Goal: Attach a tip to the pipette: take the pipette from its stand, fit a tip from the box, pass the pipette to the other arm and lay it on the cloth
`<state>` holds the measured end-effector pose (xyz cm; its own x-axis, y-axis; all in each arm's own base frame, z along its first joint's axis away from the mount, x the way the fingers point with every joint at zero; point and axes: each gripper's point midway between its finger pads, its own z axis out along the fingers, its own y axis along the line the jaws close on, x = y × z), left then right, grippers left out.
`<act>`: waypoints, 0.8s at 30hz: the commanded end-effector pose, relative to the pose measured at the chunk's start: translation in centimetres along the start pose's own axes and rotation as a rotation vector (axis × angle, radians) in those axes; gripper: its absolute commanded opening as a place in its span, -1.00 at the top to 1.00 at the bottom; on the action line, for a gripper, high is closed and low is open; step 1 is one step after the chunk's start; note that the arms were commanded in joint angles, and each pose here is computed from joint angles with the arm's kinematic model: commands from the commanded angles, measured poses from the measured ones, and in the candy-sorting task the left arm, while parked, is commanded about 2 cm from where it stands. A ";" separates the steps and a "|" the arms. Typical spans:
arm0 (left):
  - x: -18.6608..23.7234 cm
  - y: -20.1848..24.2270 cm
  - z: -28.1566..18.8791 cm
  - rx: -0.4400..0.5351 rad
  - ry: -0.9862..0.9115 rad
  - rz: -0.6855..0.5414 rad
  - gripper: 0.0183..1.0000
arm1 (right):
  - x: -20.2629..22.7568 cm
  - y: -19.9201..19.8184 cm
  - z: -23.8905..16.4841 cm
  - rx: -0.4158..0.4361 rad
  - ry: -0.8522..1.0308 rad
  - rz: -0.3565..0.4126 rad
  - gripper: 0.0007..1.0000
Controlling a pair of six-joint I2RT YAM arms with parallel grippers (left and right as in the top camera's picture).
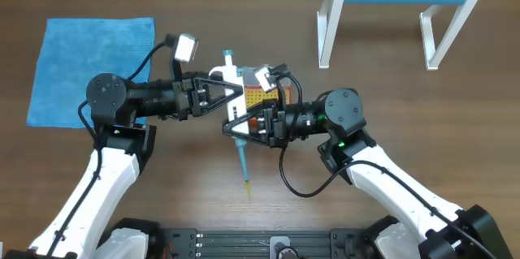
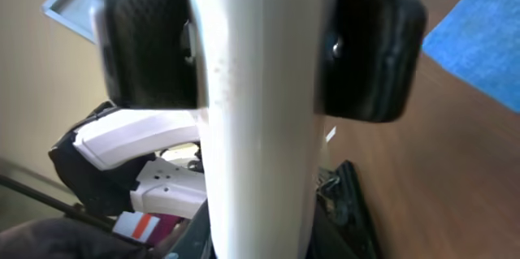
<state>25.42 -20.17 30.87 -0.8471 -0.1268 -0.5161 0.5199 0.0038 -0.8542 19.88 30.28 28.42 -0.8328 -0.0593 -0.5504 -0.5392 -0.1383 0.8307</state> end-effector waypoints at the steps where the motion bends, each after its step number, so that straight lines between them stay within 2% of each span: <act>1: -0.3 0.1 1.0 0.002 -0.026 0.079 0.98 | -0.1 2.0 0.3 -0.039 0.015 -0.025 0.86; 16: 0.1 -0.2 1.6 0.013 -0.012 0.078 0.98 | -0.1 2.0 0.3 -0.039 0.015 -0.025 0.86; 17: 0.1 -0.2 1.6 0.013 -0.012 0.078 0.98 | -0.1 2.0 0.3 -0.039 0.016 -0.025 0.71; 18: 0.0 -0.2 1.5 0.012 -0.013 0.078 0.98 | -0.1 2.0 0.3 -0.039 0.015 -0.025 0.11; 19: 0.0 -0.1 1.5 0.011 -0.014 0.078 0.98 | -0.1 2.0 0.3 -0.039 0.015 -0.026 -0.74; 24: 0.0 0.0 1.0 0.008 -0.007 0.079 0.98 | 0.0 2.0 0.3 -0.041 0.019 -0.026 -0.75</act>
<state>25.39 -21.45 30.88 -0.8261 -0.1335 -0.5475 0.5525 -0.0003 -0.8335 19.17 30.39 28.99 -0.8274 -0.0714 -0.5571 -0.5418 -0.1595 0.8252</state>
